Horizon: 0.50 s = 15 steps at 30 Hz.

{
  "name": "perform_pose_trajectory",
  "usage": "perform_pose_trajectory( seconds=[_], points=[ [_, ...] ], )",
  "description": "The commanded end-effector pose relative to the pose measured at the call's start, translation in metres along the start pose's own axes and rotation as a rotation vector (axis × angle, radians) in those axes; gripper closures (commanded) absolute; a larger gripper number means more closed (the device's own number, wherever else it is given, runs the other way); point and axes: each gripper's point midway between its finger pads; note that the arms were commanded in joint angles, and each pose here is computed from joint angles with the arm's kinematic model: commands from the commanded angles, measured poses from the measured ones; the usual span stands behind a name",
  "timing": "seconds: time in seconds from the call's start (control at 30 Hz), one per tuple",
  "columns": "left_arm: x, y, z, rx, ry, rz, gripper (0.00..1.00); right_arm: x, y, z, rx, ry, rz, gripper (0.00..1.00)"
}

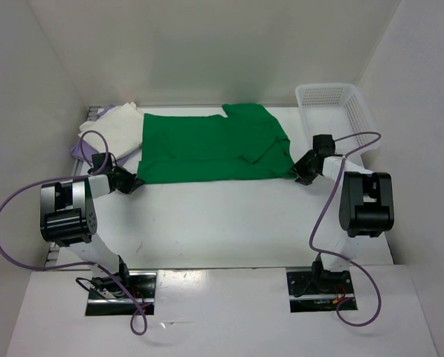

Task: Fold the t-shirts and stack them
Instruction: Fold the flattened tshirt in 1/3 of the way

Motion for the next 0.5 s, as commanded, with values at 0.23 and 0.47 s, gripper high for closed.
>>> perform_pose_trajectory(
  seconds=[0.23,0.47],
  points=[
    [0.008,0.003,0.000,0.029,-0.023,-0.025,1.00,0.023,-0.008,-0.024,-0.044,-0.131,-0.127,0.69],
    [0.008,0.007,0.010,0.047,-0.045,-0.055,1.00,0.020,-0.010,-0.002,-0.066,-0.122,-0.115,1.00]
  ],
)
Point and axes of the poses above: each gripper's point midway between its finger pads, its own z axis back along the fingers, its own y axis along the line the jaws close on, x = y × z, and after that the axes turned 5 degrees about z, right-handed
